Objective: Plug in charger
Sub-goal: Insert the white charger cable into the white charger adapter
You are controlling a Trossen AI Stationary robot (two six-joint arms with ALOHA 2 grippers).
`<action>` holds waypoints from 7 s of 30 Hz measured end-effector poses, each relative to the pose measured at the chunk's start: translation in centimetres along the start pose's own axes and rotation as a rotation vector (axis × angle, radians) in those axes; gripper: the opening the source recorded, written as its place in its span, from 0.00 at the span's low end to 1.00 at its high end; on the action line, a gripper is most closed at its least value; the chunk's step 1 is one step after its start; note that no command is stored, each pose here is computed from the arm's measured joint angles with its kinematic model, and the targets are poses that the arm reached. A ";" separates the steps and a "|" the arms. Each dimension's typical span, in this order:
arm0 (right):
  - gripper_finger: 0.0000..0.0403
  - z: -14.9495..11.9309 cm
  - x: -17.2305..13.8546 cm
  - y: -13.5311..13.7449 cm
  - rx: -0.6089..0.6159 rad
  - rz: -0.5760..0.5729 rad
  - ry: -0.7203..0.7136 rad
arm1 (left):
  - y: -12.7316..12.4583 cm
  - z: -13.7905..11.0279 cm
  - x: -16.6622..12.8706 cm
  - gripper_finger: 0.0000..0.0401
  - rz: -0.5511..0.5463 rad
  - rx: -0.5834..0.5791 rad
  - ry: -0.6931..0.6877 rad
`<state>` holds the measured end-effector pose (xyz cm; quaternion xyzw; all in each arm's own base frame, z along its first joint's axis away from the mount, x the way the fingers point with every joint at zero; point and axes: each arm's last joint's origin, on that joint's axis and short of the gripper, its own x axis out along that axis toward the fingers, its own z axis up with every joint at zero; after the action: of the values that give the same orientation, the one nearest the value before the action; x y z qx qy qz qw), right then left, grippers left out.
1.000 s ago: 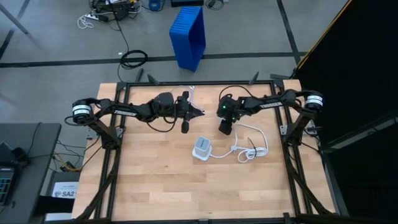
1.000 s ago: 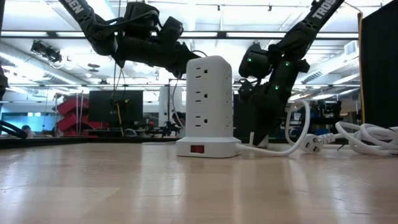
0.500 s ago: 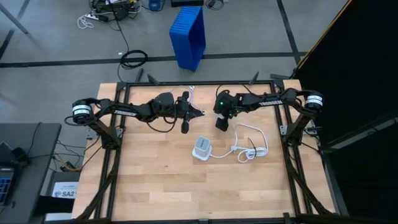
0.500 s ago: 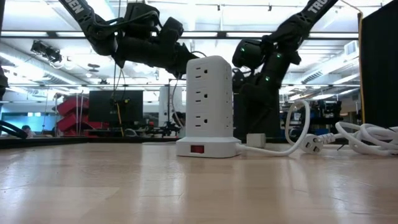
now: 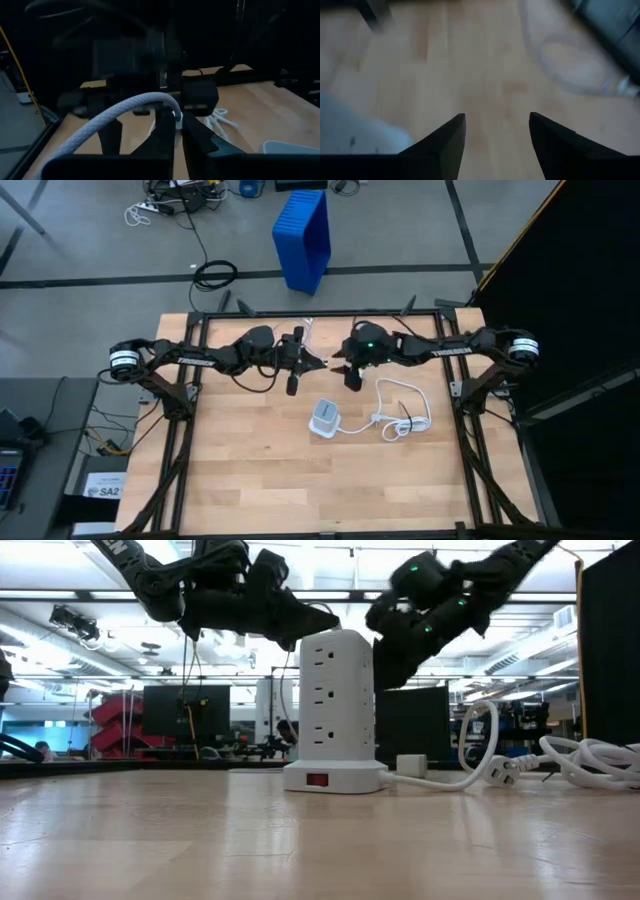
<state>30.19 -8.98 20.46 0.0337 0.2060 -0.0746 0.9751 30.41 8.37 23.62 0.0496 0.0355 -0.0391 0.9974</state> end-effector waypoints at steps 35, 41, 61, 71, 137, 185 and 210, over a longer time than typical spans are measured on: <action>0.29 -3.1 -2.1 4.6 0.045 -0.005 -0.406 | -0.3 -1.4 1.7 0.00 -0.035 -0.067 -0.082; 0.23 -3.0 -2.1 4.6 0.051 0.002 -0.410 | -0.4 -1.5 1.7 0.00 -0.036 -0.056 -0.072; 0.02 -2.2 -1.8 5.4 0.000 0.016 -0.417 | -0.4 -1.5 1.8 0.00 -0.041 -0.058 -0.069; 0.00 -2.2 -1.8 5.5 0.003 0.024 -0.412 | -0.3 -1.6 1.7 0.05 -0.039 -0.056 -0.058; 0.00 0.2 -0.9 7.2 -0.539 -0.644 -0.062 | 1.8 -1.4 1.1 0.26 0.402 -0.689 -0.167; 0.16 -1.4 -5.4 2.5 -0.186 -0.382 0.261 | 0.8 -2.8 3.6 0.26 0.257 -0.390 0.128; 0.38 -5.5 2.7 -5.7 0.248 -0.228 0.627 | 0.8 -3.0 3.5 0.26 0.257 -0.370 0.161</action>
<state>29.50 -14.38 14.11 0.1499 0.4871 -0.1933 0.8384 33.78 9.20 20.41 -0.1268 0.1148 0.0993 0.9803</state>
